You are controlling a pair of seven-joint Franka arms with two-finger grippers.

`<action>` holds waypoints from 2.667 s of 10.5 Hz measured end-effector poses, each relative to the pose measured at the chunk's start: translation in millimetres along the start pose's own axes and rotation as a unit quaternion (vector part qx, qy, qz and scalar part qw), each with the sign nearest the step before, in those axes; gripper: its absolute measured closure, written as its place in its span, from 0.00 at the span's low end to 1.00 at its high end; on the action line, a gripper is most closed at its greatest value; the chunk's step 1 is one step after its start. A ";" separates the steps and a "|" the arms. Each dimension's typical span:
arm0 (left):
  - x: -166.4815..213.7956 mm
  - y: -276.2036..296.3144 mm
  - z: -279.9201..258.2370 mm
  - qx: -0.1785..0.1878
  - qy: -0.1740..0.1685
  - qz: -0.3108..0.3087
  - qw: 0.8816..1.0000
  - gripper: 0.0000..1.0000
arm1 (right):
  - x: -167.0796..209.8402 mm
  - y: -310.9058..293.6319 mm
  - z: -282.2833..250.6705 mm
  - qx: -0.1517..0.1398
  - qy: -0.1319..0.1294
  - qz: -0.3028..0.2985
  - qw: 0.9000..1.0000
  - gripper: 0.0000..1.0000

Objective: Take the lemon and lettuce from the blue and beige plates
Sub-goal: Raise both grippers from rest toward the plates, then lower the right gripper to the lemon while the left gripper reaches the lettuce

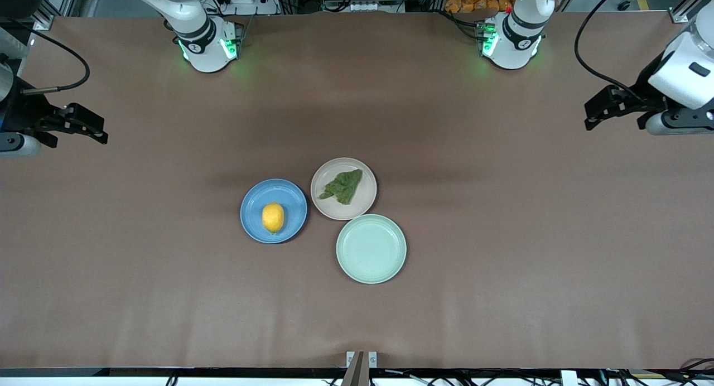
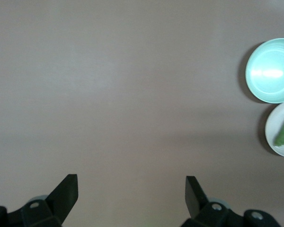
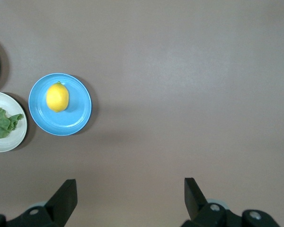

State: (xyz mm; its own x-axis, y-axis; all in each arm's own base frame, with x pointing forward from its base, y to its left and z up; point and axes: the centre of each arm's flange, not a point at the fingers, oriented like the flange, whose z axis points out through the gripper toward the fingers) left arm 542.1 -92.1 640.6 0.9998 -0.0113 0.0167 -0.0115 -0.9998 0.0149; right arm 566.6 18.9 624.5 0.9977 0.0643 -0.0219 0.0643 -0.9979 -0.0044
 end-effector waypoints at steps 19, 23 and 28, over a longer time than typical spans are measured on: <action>-18.8 407.0 321.7 -0.162 0.027 0.004 0.986 0.00 | 96.1 -243.9 325.9 -0.018 -0.018 -0.070 0.997 0.00; -36.2 434.3 363.5 -0.172 0.050 0.022 0.984 0.00 | 86.4 -261.5 383.0 -0.002 -0.020 -0.070 0.997 0.00; -50.1 445.6 387.7 -0.132 0.075 0.090 0.984 0.00 | 75.7 -249.2 413.4 -0.003 -0.020 -0.060 0.998 0.00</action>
State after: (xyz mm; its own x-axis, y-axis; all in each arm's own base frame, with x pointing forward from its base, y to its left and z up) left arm 493.3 -543.0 258.8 0.9675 -0.1665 0.1902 -0.2128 -0.9424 0.2579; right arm 616.9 273.7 210.6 0.9809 0.1843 -0.0622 0.1844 -0.9828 -0.0037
